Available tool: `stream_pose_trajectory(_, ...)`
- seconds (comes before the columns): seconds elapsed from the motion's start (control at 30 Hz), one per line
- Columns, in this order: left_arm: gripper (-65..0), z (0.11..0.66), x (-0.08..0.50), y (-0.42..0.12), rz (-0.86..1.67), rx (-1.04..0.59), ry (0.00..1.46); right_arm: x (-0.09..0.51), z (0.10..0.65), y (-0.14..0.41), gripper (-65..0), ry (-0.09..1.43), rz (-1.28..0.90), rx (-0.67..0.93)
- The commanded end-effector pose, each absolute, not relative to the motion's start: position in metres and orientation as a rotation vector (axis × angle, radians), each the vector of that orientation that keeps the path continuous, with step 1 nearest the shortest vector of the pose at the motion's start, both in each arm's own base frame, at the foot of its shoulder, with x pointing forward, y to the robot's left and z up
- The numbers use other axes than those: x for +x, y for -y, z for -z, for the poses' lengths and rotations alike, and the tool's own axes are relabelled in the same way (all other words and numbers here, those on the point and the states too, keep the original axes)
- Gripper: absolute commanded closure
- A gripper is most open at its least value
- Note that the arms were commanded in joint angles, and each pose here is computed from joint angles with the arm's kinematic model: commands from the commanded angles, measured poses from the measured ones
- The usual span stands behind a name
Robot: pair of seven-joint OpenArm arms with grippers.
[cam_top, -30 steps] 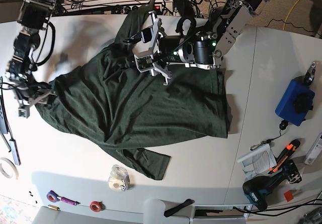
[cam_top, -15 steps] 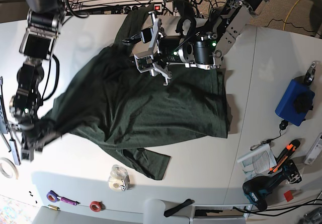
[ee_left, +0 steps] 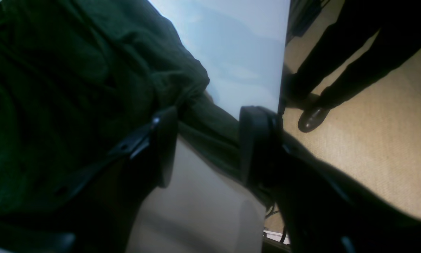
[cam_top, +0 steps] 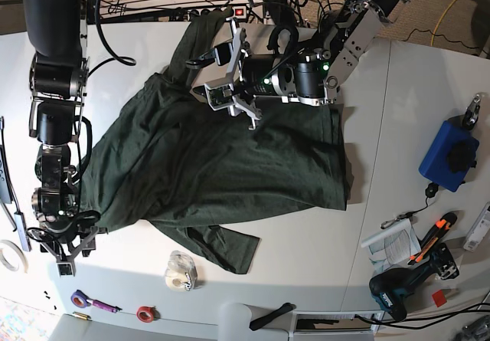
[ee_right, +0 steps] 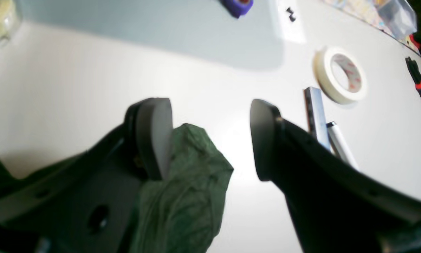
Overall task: Layout the t-shirt on the table in an organized manner, then fold the t-shirt properly
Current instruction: 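Pull the hem with the right gripper away from the left gripper to straighten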
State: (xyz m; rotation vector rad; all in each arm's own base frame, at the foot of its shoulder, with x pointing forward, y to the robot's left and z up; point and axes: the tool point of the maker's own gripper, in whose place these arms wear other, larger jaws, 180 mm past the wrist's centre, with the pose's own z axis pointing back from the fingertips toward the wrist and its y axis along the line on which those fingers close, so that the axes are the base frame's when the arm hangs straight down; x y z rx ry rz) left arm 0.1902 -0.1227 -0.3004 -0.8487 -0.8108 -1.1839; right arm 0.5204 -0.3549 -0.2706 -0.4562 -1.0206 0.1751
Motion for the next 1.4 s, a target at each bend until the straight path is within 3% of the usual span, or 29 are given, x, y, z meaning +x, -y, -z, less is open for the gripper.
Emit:
stream_pose_trajectory(0.0, -29.4, 0.285, 0.193, 0.128, 1.181, -0.885, 0.861, 0.53, 0.231, 0.369, -33.7, 1.091, -0.142, -0.53)
stream_pose_trajectory(0.13, -29.4, 0.286, 0.194, 0.127, 1.183, -0.876, 0.861, 0.514, 0.215, 0.381, -33.6, 1.081, -0.075, -0.592)
stream_pose_trajectory(0.3, -29.4, 0.289, 0.196, 0.126, 1.19, -0.851, 0.861, 0.467, 0.21, 0.366, -33.5, 1.055, -0.142, -0.621)
stream_pose_trajectory(0.53, -29.4, 0.293, 0.191, 0.126, 1.182, -0.86, 0.847, 0.389, 0.24, 0.33, -33.4, 1.096, -0.157, -0.47)
stream_pose_trajectory(0.63, -29.4, 0.297, 0.185, 0.126, 1.176, -0.871, 0.83, 0.359, 0.267, 0.35, -33.4, 1.061, -0.003, -0.408)
stream_pose_trajectory(0.77, -29.4, 0.299, 0.181, 0.126, 1.171, -0.88, 0.821, 0.33, 0.3, 0.348, -33.4, 1.068, 0.223, -0.142)
stream_pose_trajectory(0.93, -29.4, 0.299, 0.181, 0.126, 1.173, -0.879, 0.821, 0.324, 0.327, 0.34, -33.5, 1.068, 0.369, 0.058)
stream_pose_trajectory(1.3, -29.4, 0.299, 0.181, 0.126, 1.172, -0.879, 0.821, 0.349, 0.359, 0.343, -33.4, 1.0, 0.467, 0.13)
stream_pose_trajectory(1.37, -29.4, 0.298, 0.181, 0.126, 1.172, -0.879, 0.822, 0.352, 0.362, 0.343, -29.6, 0.98, 0.471, 0.136)
